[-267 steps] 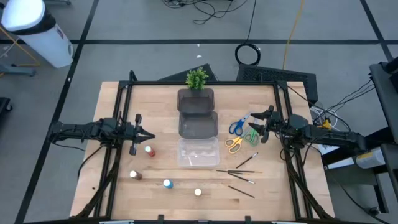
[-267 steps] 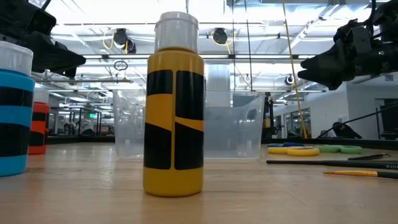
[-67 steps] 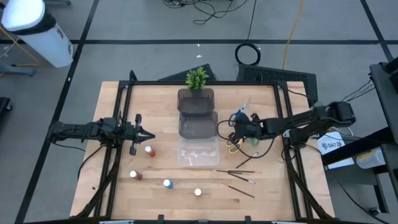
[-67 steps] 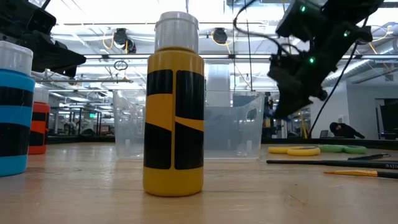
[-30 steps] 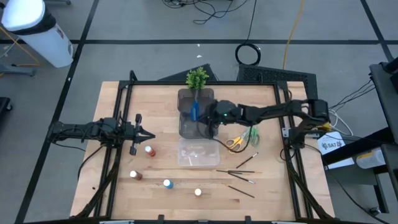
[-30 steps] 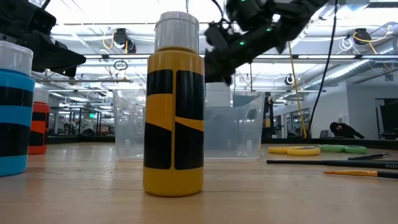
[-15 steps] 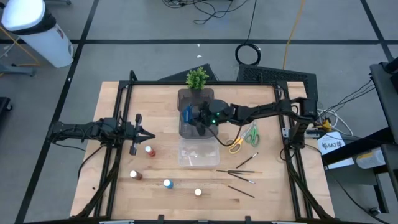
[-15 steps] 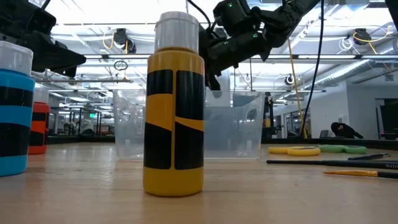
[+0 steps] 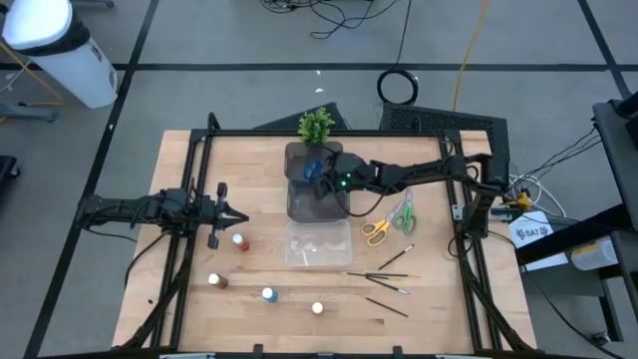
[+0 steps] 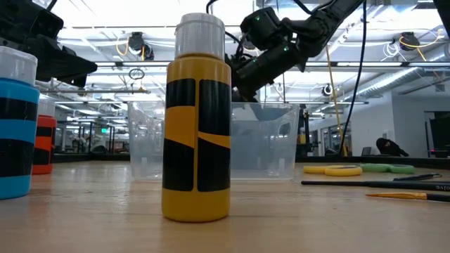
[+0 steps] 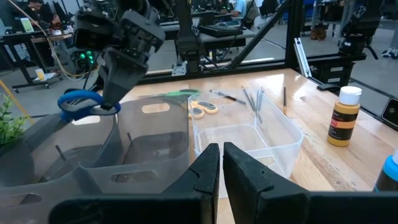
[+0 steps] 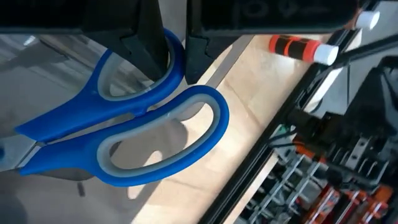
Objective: Pick & Place Paint Supplies
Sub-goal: Put the blue scissors into the top black bin
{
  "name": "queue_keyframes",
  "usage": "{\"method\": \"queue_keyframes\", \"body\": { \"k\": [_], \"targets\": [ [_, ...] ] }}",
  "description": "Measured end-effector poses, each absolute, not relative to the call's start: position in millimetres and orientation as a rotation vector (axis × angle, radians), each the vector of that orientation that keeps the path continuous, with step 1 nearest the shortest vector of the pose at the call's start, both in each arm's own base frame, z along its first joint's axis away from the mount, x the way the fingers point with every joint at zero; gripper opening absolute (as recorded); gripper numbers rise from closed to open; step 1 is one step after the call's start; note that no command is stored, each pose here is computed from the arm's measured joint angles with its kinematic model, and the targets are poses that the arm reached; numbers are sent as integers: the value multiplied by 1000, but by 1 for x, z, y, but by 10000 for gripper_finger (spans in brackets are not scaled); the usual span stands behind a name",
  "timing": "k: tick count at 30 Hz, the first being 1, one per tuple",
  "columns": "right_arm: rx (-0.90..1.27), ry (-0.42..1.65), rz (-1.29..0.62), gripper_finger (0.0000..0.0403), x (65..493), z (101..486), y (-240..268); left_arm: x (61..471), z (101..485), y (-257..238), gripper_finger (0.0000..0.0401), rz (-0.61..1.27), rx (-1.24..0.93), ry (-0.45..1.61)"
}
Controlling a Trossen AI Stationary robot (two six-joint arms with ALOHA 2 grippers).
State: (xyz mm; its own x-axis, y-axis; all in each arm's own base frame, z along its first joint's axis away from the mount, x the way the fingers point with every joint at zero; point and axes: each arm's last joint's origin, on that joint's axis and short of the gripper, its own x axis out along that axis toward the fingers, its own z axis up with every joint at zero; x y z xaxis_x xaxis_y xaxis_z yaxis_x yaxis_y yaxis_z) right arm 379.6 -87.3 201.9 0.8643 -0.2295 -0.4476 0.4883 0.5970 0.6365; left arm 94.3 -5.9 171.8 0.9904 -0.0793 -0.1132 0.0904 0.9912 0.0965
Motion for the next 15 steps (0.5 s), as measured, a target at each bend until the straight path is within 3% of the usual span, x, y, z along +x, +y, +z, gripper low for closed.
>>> {"method": "queue_keyframes", "body": {
  "k": [15],
  "targets": [
    [862, 209, -536, 43, 382, 196, -106, 94, 172, -6, 35, -85, 102, 109]
  ]
}}
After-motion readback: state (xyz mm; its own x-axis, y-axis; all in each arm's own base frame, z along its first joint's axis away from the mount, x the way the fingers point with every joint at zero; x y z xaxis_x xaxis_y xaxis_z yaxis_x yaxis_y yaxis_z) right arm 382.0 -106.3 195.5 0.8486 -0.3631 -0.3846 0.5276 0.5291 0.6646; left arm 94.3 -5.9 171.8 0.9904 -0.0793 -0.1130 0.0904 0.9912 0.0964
